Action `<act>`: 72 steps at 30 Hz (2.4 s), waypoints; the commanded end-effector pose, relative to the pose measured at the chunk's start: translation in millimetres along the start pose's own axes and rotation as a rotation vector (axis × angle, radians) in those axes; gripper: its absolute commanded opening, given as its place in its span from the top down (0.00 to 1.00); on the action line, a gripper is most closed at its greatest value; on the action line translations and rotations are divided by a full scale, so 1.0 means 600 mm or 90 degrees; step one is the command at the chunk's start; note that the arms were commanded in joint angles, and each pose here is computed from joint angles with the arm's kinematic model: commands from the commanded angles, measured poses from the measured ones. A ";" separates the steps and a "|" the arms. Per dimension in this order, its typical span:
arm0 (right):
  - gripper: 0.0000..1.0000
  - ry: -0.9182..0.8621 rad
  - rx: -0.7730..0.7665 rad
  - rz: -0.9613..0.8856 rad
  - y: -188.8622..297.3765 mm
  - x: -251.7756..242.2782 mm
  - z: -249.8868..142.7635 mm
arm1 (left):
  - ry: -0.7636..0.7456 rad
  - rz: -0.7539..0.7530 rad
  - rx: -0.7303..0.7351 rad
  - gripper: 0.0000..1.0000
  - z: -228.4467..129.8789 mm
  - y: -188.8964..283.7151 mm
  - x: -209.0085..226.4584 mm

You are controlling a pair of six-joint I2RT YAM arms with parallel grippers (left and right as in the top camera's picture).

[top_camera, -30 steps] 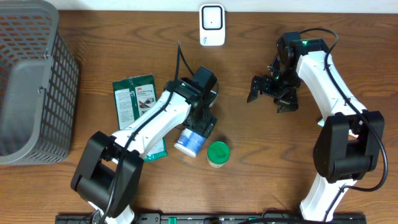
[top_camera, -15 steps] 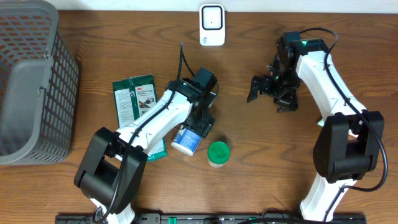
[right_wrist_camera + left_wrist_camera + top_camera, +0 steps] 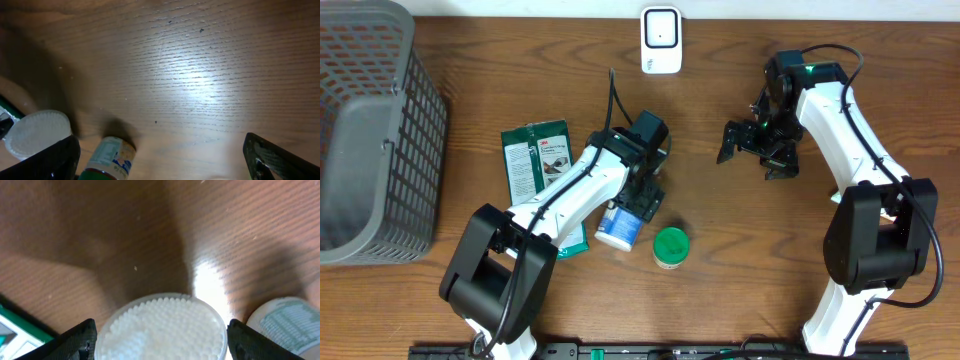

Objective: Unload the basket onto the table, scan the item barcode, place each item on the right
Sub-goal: 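Lower the left gripper and close it on the white tub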

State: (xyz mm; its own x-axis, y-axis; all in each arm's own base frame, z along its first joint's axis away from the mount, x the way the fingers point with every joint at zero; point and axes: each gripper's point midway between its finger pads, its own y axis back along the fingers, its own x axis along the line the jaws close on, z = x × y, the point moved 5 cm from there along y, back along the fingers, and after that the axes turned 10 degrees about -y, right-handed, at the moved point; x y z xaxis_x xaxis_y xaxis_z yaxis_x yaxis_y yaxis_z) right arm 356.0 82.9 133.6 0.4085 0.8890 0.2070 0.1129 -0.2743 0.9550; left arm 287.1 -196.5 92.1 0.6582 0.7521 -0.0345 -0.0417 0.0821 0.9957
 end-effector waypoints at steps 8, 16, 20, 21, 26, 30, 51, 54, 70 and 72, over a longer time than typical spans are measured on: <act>0.01 0.015 -0.010 0.002 0.004 0.004 -0.003 | 0.016 0.010 0.049 0.18 -0.023 -0.013 0.005; 0.01 0.014 -0.008 0.000 0.004 0.003 -0.004 | 0.026 0.019 0.048 0.18 -0.023 -0.014 0.008; 0.01 0.014 -0.009 0.001 0.004 0.003 -0.004 | 0.035 0.019 0.055 0.17 -0.028 -0.018 0.008; 0.01 0.014 -0.009 0.001 0.004 0.003 -0.004 | 0.035 0.019 0.056 0.17 -0.030 -0.020 0.008; 0.01 0.015 -0.011 0.002 0.004 0.004 -0.003 | 0.035 0.019 0.054 0.17 -0.030 -0.022 0.008; 0.01 0.015 -0.010 0.002 0.004 0.004 -0.003 | 0.037 0.020 0.049 0.19 -0.027 -0.022 0.008; 0.01 0.016 -0.012 0.003 0.004 0.004 -0.002 | 0.159 0.100 -0.041 0.21 -0.001 0.047 0.062; 0.01 0.016 -0.011 0.002 0.004 0.004 -0.003 | 0.236 0.091 -0.019 0.17 -0.017 0.041 0.071; 0.01 0.017 -0.016 0.005 0.004 0.005 0.000 | 0.216 0.007 0.030 0.09 -0.050 0.008 0.042; 0.01 0.018 -0.016 0.005 0.004 0.007 -0.001 | 0.196 0.007 0.019 0.09 -0.044 0.013 0.045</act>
State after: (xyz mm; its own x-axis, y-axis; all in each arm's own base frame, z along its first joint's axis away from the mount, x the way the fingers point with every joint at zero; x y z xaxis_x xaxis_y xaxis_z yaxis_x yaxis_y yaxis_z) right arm 360.1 83.6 133.4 0.4036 0.8885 0.2183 0.0924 -0.2770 0.9564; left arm 281.1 -157.7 88.9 0.3583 0.9331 -0.0301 -0.0024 0.0332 0.9994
